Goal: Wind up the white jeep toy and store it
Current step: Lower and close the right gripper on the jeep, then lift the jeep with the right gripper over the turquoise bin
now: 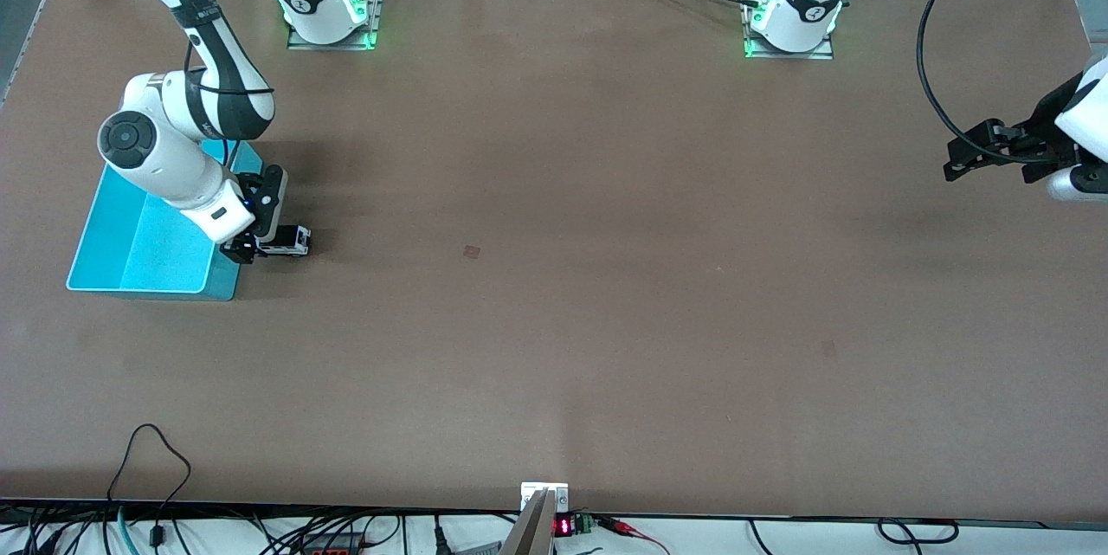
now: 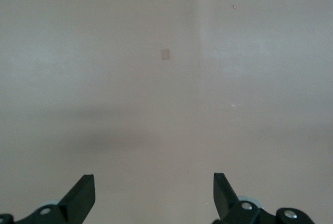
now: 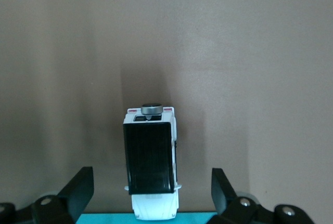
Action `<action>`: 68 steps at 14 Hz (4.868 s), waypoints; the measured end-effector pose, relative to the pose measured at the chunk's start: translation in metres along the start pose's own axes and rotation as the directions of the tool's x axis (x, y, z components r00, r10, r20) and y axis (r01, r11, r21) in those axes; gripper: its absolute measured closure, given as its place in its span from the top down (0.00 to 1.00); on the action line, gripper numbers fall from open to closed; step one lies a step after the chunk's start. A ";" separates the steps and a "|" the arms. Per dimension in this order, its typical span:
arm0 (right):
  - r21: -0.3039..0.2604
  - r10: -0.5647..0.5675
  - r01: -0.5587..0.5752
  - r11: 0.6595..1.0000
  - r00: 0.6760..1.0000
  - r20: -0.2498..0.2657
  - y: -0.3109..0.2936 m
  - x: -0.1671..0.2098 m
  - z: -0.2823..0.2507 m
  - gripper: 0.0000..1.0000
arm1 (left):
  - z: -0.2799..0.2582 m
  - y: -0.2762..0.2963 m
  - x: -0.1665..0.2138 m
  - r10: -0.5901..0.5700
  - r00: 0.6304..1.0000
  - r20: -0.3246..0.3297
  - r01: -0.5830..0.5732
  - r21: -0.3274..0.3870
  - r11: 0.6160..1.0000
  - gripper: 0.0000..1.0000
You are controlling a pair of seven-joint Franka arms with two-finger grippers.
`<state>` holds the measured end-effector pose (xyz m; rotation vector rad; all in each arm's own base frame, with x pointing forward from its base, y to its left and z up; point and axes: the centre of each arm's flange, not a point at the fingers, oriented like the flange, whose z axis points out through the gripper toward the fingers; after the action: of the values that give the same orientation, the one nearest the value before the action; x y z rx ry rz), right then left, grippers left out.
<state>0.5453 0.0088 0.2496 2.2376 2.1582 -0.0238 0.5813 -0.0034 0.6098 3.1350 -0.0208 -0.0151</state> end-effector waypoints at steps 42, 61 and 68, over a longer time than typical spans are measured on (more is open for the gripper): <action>-0.027 0.023 -0.024 0.999 0.999 -0.034 0.003 0.011 0.047 0.52 | -0.006 0.001 -0.004 0.001 1.000 -0.007 -0.001 0.000 1.000 1.00; -0.077 0.788 -0.784 0.616 0.614 0.043 0.011 0.034 -0.181 0.52 | -0.009 0.009 -0.005 0.016 1.000 -0.012 -0.016 -0.001 1.000 1.00; -0.040 0.954 -0.956 0.291 0.287 0.086 0.013 -0.043 -0.192 0.52 | -0.009 0.010 -0.005 0.017 1.000 -0.014 -0.017 -0.001 1.000 1.00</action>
<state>0.5541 -0.0277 0.4434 3.0280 0.3904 -0.1110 0.5760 -0.0128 0.6193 3.1337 -0.0467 0.0062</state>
